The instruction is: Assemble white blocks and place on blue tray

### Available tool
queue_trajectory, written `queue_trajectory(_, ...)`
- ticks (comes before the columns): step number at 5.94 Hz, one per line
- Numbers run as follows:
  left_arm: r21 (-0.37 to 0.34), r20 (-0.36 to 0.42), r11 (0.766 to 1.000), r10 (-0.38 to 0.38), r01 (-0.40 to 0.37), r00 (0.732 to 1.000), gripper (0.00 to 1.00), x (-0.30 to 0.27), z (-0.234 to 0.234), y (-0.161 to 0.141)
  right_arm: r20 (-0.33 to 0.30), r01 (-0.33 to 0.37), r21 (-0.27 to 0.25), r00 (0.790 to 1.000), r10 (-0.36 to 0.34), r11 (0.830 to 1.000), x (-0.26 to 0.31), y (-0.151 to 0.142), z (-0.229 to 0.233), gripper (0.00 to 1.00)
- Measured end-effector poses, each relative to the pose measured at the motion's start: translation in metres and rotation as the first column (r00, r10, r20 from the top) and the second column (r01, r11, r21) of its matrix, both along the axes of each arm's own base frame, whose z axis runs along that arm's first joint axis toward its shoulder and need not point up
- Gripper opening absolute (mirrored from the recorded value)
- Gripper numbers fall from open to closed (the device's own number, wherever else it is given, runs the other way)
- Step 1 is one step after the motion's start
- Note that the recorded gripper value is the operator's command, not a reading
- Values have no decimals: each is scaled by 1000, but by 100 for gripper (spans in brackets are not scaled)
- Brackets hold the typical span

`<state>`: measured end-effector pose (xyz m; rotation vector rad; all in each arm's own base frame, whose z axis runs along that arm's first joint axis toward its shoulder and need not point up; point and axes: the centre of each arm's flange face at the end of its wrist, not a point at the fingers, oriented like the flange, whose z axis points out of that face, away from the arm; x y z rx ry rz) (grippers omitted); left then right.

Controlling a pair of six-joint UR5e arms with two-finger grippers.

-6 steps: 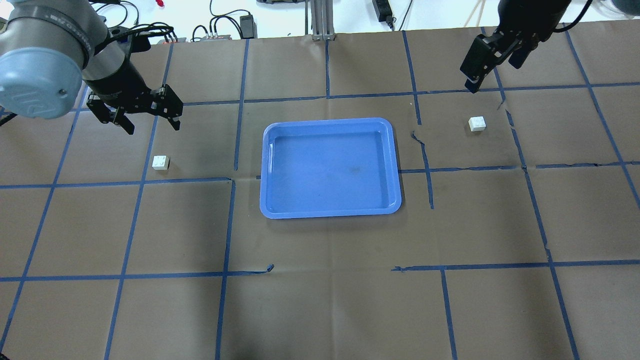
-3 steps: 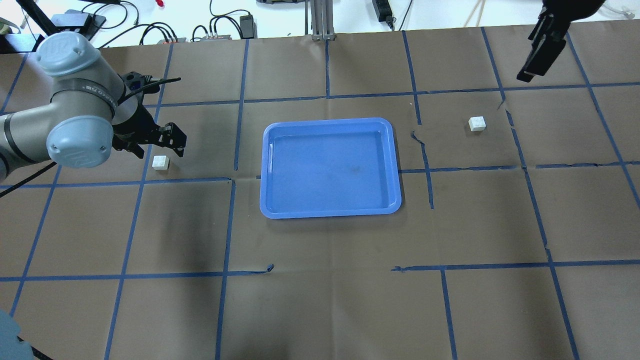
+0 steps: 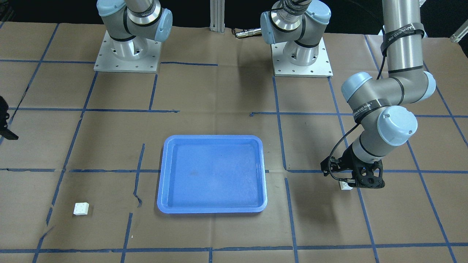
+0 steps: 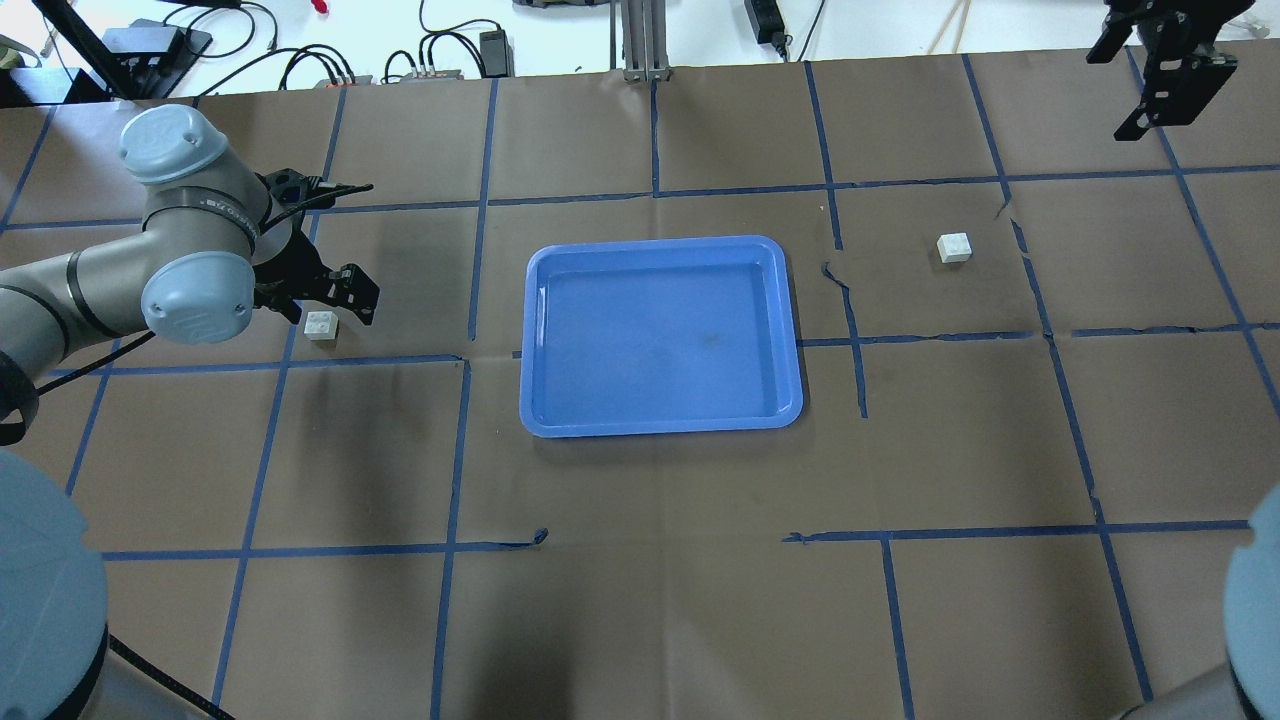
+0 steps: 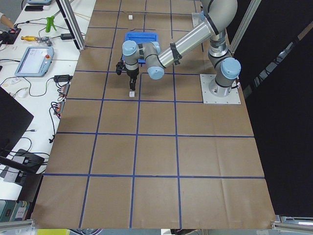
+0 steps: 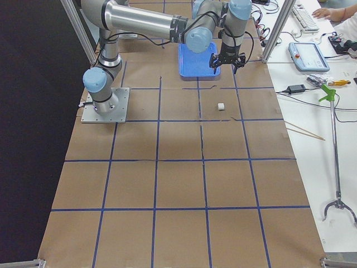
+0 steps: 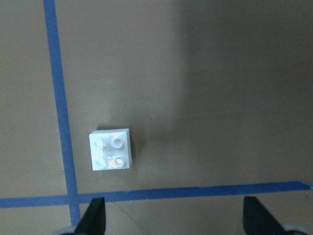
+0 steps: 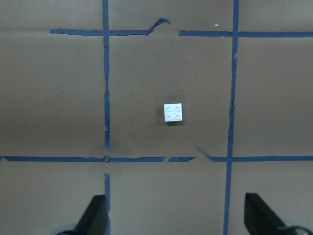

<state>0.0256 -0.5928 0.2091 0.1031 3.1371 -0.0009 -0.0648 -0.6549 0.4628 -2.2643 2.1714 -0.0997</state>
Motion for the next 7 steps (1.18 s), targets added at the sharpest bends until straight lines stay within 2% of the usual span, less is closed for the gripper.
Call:
queue_trajectory(1, -1, 1, 1000, -15, 15, 1000, 95, 9, -5, -9, 59, -64, -25, 996, 65, 998, -11, -20, -10, 100)
queue_trajectory(2, -5, 3, 999, -36, 36, 999, 95, 15, -6, -15, 152, -79, -48, 985, 85, 996, -26, -32, -28, 100)
queue_trajectory(3, -2, 2, 999, -51, 51, 999, 95, 18, -10, -17, 250, -65, -50, 965, 76, 997, -48, -42, -56, 100)
queue_trajectory(4, 11, 5, 998, -57, 57, 998, 95, 19, -17, -18, 347, -42, -38, 936, 53, 998, -72, -50, -94, 100)
queue_trajectory(5, 28, 14, 998, -55, 55, 998, 95, 23, -24, -18, 413, -25, -6, 910, 25, 1000, -85, -52, -129, 100)
queue_trajectory(6, 40, 20, 998, -52, 51, 998, 89, 25, -29, -18, 461, -33, 28, 887, 17, 999, -86, -49, -165, 100)
queue_trajectory(7, 47, 20, 998, -49, 48, 999, 57, 26, -33, -17, 503, -52, 60, 864, 15, 997, -81, -40, -200, 100)
